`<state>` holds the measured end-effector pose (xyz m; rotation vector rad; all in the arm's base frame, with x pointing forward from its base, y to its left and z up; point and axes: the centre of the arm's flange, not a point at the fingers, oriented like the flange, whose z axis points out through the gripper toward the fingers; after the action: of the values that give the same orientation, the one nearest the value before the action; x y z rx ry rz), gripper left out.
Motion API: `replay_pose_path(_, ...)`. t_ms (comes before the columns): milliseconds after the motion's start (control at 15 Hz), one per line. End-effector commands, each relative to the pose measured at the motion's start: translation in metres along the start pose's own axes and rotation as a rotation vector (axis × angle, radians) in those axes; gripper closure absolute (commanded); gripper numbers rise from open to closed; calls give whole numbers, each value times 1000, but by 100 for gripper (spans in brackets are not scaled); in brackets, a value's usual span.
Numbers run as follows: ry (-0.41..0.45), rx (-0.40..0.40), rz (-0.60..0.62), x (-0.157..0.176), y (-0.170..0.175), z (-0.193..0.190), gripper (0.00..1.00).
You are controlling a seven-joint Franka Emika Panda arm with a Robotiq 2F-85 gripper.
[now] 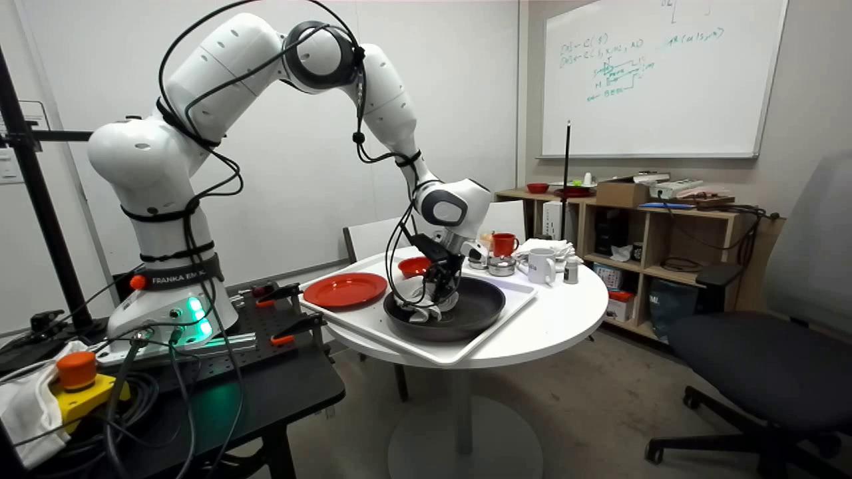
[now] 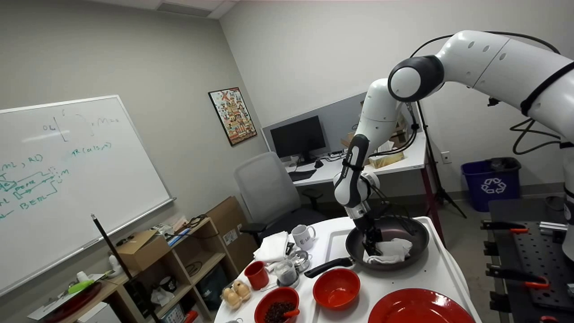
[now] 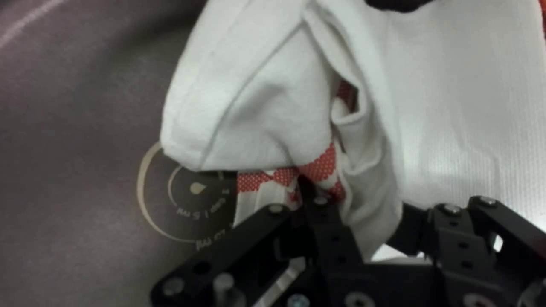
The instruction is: Use the white towel to wipe the pan
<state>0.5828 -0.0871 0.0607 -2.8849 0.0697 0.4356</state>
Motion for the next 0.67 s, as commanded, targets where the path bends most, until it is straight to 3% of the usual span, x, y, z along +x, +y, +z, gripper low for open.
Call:
replay_pose_path(0,27,12,-40,19,-6,16,97)
replay_pose_path(600,78,26,-102,35,-6,20,97)
